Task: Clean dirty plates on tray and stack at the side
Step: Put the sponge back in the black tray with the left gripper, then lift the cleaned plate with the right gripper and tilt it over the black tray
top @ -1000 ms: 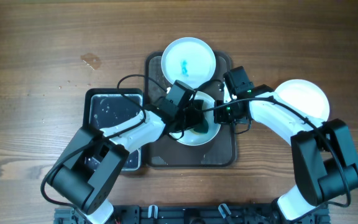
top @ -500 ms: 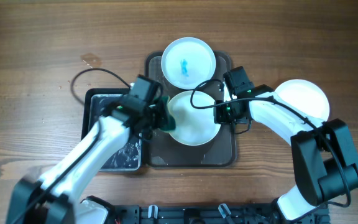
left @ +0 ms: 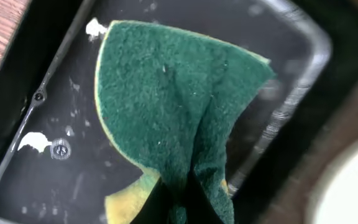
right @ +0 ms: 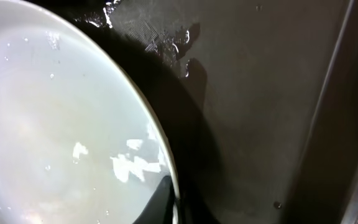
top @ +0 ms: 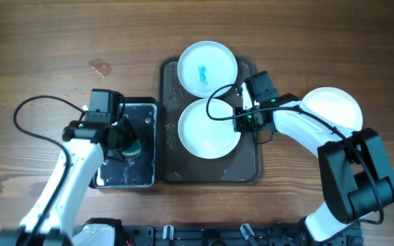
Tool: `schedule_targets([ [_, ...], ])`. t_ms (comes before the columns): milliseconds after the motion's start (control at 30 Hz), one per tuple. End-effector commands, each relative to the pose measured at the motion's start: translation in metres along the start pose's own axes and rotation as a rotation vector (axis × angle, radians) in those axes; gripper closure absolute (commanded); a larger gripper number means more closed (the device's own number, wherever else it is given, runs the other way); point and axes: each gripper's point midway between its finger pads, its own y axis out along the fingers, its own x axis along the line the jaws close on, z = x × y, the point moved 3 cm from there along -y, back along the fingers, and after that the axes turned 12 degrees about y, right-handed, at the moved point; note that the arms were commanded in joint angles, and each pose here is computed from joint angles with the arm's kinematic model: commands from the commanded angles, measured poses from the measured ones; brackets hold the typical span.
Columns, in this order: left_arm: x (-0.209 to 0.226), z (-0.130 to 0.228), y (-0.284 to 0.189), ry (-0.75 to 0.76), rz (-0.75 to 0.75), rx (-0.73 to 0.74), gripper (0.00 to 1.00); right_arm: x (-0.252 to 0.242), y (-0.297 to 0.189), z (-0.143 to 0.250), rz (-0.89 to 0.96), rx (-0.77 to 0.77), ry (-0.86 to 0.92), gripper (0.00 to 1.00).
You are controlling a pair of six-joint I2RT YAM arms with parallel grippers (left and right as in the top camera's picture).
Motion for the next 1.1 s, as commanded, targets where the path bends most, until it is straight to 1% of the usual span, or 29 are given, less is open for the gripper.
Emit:
schedule_targets([
  [0, 0.005, 0.007, 0.017, 0.063, -0.024, 0.058, 0.96, -0.008, 0.005, 0.015, 0.038, 0.069, -0.001, 0.96],
  [33, 0.002, 0.006, 0.015, 0.063, -0.007, 0.059, 0.92, -0.01, -0.002, 0.013, 0.072, 0.064, 0.0, 0.96],
  [67, -0.003, 0.003, 0.01, 0.078, 0.022, 0.052, 0.85, -0.012, -0.014, 0.008, 0.116, 0.047, -0.005, 0.96],
  [100, -0.009, -0.001, 0.002, 0.09, 0.056, 0.038, 0.76, -0.008, -0.026, 0.003, 0.124, 0.034, -0.038, 0.96],
  [133, -0.013, -0.007, -0.01, 0.089, 0.08, 0.013, 0.58, 0.001, -0.047, -0.002, 0.119, 0.03, -0.082, 0.96],
  [200, -0.016, -0.015, -0.031, 0.089, 0.099, -0.031, 0.37, 0.011, -0.075, -0.006, 0.124, 0.044, -0.097, 0.96],
  [267, -0.018, -0.021, -0.05, 0.09, 0.115, -0.07, 0.3, 0.021, -0.095, -0.01, 0.125, 0.06, -0.118, 0.96],
  [400, -0.019, -0.029, -0.088, 0.076, 0.151, -0.157, 0.11, 0.061, -0.12, -0.01, 0.099, 0.042, -0.206, 0.96],
  [433, -0.017, -0.031, -0.096, 0.063, 0.154, -0.171, 0.09, 0.071, -0.123, -0.01, 0.102, 0.035, -0.233, 0.96],
  [533, 0.001, -0.038, -0.127, -0.038, 0.159, -0.24, 0.07, 0.109, -0.122, -0.006, 0.092, -0.001, -0.325, 0.96],
  [600, 0.014, -0.04, -0.142, -0.112, 0.167, -0.279, 0.07, 0.132, -0.113, -0.004, 0.062, -0.02, -0.366, 0.96],
  [733, 0.034, -0.039, -0.164, -0.197, 0.182, -0.357, 0.06, 0.17, -0.092, -0.005, 0.002, -0.067, -0.421, 0.96],
  [833, 0.048, -0.036, -0.176, -0.244, 0.17, -0.409, 0.04, 0.201, -0.075, -0.01, -0.015, -0.157, -0.459, 0.96],
  [900, 0.053, -0.033, -0.181, -0.264, 0.163, -0.429, 0.01, 0.221, -0.074, -0.017, 0.003, -0.269, -0.494, 0.96],
  [967, 0.056, -0.031, -0.183, -0.276, 0.158, -0.437, 0.0, 0.235, -0.08, -0.023, 0.034, -0.391, -0.507, 0.96],
  [1067, 0.058, -0.03, -0.183, -0.28, 0.154, -0.431, 0.0, 0.247, -0.105, -0.035, 0.173, -0.642, -0.496, 0.96],
])
